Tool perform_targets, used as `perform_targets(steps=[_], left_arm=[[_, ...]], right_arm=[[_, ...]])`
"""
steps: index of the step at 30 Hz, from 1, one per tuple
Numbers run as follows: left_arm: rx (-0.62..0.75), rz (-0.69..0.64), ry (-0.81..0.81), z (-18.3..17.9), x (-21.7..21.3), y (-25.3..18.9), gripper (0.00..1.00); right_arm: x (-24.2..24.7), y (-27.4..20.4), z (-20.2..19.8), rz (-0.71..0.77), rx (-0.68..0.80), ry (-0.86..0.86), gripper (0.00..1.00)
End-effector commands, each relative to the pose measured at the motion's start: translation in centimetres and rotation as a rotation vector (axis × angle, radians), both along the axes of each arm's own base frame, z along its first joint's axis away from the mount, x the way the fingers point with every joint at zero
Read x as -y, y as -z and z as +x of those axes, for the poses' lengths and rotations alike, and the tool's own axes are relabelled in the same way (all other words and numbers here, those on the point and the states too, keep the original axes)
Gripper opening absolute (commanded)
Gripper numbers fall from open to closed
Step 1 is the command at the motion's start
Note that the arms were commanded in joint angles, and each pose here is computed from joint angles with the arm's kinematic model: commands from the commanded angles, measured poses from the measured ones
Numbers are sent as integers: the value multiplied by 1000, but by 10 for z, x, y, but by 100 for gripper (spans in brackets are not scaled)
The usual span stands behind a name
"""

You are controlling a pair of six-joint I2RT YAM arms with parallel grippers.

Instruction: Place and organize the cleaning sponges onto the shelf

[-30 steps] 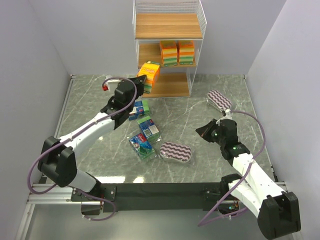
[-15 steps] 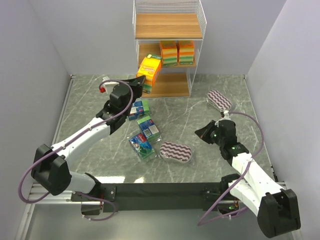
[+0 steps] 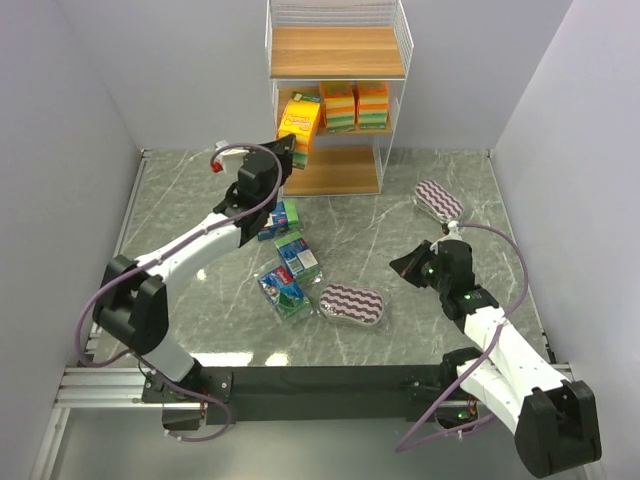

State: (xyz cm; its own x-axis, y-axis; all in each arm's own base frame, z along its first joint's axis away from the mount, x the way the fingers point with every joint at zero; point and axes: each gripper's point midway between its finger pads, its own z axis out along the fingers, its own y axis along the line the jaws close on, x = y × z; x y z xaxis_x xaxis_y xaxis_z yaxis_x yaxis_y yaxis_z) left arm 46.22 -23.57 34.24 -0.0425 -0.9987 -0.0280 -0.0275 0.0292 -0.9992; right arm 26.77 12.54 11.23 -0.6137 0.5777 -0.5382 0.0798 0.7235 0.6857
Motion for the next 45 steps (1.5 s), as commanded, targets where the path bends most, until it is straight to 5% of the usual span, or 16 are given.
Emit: perform_targets(steps=[1,16,45], left_arm=[[109,-83,-72,11,-9,-40,0],[93,-81,-157,80,17,-41,0],[136,-256,-81,135,31,-6,1]], right_arm=[[1,-9,1,4,40,-4,0],[3,-17,-9,13,60,-5,0],[6,-19,-17,-7,63,-9,0]])
